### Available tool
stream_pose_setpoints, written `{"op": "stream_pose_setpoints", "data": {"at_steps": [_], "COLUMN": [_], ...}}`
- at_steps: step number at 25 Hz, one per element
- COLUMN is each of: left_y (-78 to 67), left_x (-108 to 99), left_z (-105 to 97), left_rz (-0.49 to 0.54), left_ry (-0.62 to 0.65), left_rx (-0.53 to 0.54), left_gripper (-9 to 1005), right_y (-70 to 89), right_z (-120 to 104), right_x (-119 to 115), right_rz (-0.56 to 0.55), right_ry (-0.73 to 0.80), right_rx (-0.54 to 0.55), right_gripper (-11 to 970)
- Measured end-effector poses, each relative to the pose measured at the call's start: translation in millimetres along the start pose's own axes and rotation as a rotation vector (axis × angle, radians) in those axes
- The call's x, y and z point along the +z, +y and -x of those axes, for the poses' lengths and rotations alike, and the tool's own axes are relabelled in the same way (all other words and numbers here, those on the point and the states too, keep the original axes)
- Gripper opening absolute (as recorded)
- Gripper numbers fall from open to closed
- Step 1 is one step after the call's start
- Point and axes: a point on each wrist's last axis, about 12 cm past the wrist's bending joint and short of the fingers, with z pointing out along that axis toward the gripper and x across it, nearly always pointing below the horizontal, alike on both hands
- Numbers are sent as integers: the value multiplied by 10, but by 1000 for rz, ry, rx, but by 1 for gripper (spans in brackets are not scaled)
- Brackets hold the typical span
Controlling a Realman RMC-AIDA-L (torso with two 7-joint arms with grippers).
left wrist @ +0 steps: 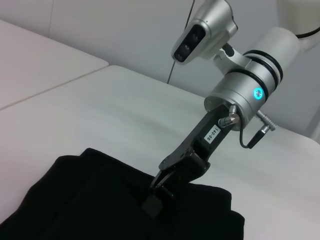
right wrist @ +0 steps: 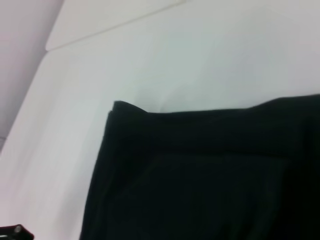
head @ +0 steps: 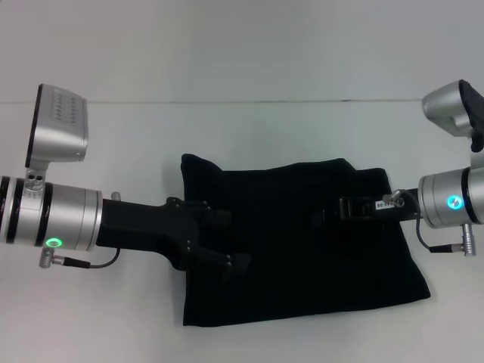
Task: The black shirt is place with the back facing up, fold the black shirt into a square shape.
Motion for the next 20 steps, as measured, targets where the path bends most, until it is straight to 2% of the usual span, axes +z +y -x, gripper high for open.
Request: {"op": "stream_pose_setpoints", "data": {"at_steps": [9, 20], "left_y": [7, 26], "left_x": [-12, -36], "left_z": [16, 40], "left_rz": [4, 15], "left_ry": [-7, -18], "left_rx": [0, -1], "left_gripper": [949, 949], "right_y": [-47, -4], "right_z": [2, 96], "right_x": [-147, -453], "right_rz": [57, 145], "right_ry": [-57, -140], "right_rx": [-23, -118], "right_gripper": [28, 29]}}
